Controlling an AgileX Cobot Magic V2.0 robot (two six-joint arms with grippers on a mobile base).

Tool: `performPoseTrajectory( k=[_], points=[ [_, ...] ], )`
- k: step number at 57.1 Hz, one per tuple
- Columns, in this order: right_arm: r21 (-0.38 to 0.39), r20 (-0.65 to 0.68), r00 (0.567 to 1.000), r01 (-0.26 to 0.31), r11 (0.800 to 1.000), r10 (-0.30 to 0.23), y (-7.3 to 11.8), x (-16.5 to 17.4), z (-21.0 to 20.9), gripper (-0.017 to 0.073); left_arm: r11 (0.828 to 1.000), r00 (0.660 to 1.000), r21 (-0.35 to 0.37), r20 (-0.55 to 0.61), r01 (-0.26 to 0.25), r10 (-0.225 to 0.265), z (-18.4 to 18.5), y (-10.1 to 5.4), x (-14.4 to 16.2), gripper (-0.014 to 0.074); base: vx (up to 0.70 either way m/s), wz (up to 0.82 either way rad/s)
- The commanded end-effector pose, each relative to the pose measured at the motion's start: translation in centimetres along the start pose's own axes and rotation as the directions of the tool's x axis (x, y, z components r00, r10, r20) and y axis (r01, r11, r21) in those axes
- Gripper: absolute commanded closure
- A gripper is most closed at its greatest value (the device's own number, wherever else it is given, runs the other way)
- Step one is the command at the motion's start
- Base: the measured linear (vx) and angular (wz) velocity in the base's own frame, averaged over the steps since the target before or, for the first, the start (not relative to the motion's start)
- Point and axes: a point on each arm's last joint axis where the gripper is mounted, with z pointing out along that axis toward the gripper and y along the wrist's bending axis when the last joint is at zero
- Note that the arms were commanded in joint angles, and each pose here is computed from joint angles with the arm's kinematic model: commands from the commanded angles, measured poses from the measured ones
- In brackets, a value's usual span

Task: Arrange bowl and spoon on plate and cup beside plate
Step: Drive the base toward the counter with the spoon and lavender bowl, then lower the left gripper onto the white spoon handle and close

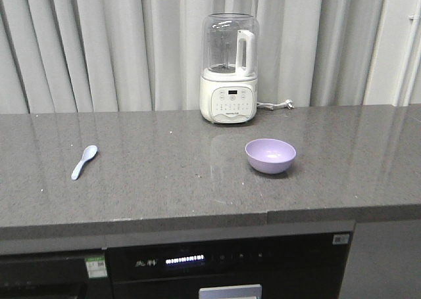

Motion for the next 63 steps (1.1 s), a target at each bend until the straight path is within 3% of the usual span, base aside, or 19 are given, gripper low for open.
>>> performPoseTrajectory(
  k=[1, 63],
  points=[
    [0.003, 0.073, 0.997, 0.007, 1.0, -0.007, 0.0, -0.5, -0.03, 0.0568, 1.0, 0.993, -0.001, 0.115, 0.001, -0.001, -0.34, -0.01, -1.59, 0.0591, 0.33, 0.01],
    [0.003, 0.073, 0.997, 0.007, 1.0, -0.007, 0.0, -0.5, -0.03, 0.0568, 1.0, 0.993, -0.001, 0.115, 0.001, -0.001, -0.34, -0.01, -1.59, 0.0591, 0.34, 0.05]
  ],
)
